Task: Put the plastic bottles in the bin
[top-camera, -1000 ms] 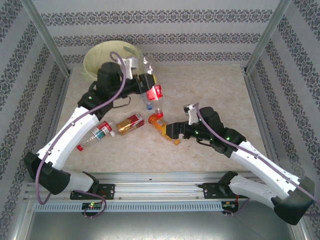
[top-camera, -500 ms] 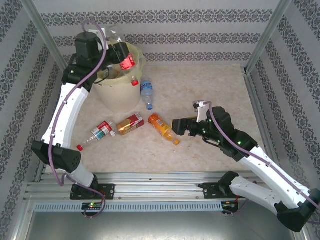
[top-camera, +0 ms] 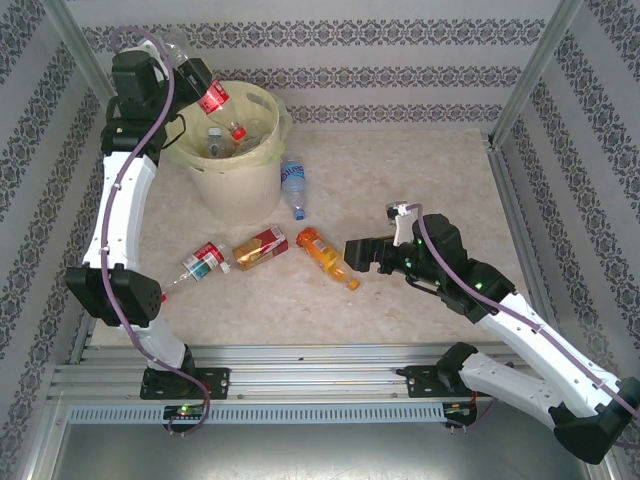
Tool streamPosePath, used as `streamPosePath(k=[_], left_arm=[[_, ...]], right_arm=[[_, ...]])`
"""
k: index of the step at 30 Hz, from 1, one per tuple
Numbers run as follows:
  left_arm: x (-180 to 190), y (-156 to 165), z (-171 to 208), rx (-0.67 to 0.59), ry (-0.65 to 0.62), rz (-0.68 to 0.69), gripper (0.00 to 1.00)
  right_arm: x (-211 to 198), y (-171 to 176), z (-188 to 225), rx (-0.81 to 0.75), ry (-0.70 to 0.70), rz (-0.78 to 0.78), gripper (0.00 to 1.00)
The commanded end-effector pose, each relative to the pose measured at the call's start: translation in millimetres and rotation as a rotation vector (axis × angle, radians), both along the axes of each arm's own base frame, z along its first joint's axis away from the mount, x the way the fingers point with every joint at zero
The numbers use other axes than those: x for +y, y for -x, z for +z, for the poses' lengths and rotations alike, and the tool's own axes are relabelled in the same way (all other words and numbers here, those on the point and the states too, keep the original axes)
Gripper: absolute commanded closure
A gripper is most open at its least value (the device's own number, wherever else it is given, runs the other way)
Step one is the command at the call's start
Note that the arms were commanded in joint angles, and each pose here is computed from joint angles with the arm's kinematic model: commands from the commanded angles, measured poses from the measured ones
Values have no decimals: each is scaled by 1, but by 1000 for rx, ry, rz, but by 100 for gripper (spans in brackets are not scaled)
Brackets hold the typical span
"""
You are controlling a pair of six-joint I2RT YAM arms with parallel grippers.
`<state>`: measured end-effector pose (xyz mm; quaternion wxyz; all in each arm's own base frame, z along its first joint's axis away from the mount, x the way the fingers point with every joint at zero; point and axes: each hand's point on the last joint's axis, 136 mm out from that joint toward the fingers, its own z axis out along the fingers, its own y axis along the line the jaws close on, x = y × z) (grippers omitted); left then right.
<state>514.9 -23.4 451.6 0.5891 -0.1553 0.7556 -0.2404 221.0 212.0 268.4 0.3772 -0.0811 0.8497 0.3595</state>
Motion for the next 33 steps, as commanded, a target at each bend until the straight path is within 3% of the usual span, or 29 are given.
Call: streamPosePath(k=[1, 12, 17, 22, 33], left_arm=[[3, -14, -10, -21, -32, -11, 45], [-13, -9, -88, 136, -96, -135, 40], [-22, -5, -99, 163, -96, -192, 28], [-27, 9, -84, 153, -124, -227, 0], [-32, 79, -14, -28, -212, -247, 0]], right_arm=[[-10, -5, 0, 7, 12, -62, 2], [-10, -5, -51, 126, 188, -29, 4], [-8, -7, -74, 179, 257, -6, 5], [-4, -11, -92, 218, 324, 21, 8], [33, -53, -94, 244, 255, 7, 18]])
